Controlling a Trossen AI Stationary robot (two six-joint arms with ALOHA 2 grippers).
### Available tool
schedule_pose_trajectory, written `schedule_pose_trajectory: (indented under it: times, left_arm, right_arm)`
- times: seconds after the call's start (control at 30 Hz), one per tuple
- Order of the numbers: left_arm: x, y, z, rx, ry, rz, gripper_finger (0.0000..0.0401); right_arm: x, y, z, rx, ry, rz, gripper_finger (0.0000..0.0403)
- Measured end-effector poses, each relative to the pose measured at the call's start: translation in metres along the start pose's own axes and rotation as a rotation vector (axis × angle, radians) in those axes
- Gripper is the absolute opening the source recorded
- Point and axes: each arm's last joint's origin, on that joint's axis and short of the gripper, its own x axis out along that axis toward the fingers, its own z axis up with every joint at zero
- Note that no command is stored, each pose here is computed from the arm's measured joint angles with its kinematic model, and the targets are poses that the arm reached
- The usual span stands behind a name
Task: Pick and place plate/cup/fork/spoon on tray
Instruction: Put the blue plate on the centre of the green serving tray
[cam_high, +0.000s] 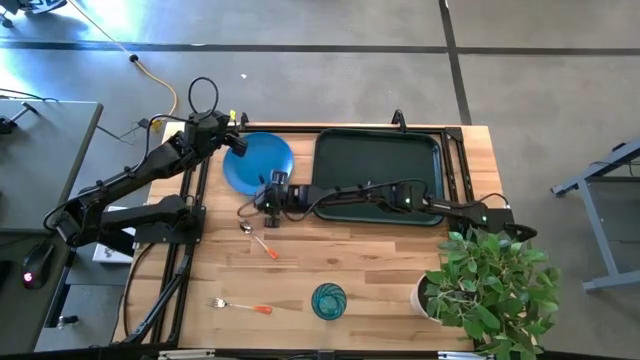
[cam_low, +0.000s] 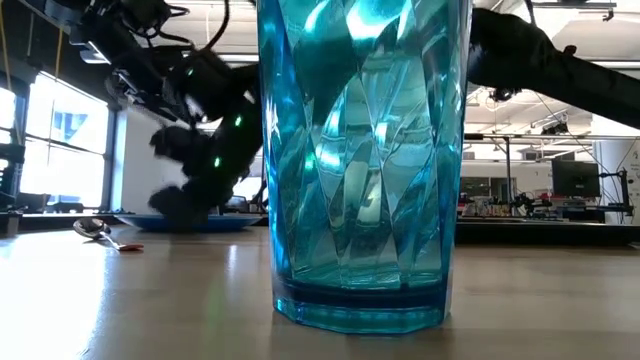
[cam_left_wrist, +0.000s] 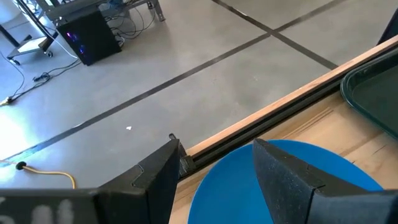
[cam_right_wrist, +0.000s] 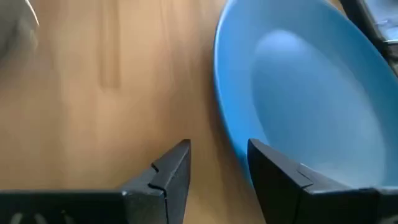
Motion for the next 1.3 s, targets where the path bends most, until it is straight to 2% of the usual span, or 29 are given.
schedule_pose_trajectory:
  times: [0.13, 0.37, 0.63, 0.87, 1.3]
  left_arm:
    - [0.000, 0.000, 0.000, 0.002, 0.000, -0.001, 0.0193]
    - [0.000, 0.000, 0.000, 0.003, 0.000, 0.012, 0.0193]
    - [0.000, 0.001, 0.000, 0.004, 0.003, 0.020, 0.0193]
    - [0.000, 0.001, 0.000, 0.001, 0.003, 0.022, 0.0193]
    - [0.000, 0.001, 0.000, 0.001, 0.003, 0.022, 0.0193]
  right_arm:
    - [0.002, 0.002, -0.002, -0.017, 0.027, -0.119, 0.0149]
    - [0.003, -0.002, -0.002, -0.059, 0.033, -0.200, 0.0149]
    - [0.005, -0.007, -0.005, -0.077, 0.058, -0.191, 0.0148]
    - [0.008, -0.006, -0.008, -0.108, 0.071, -0.164, 0.0122]
    - [0.014, -0.015, -0.017, -0.036, 0.104, -0.108, 0.0082]
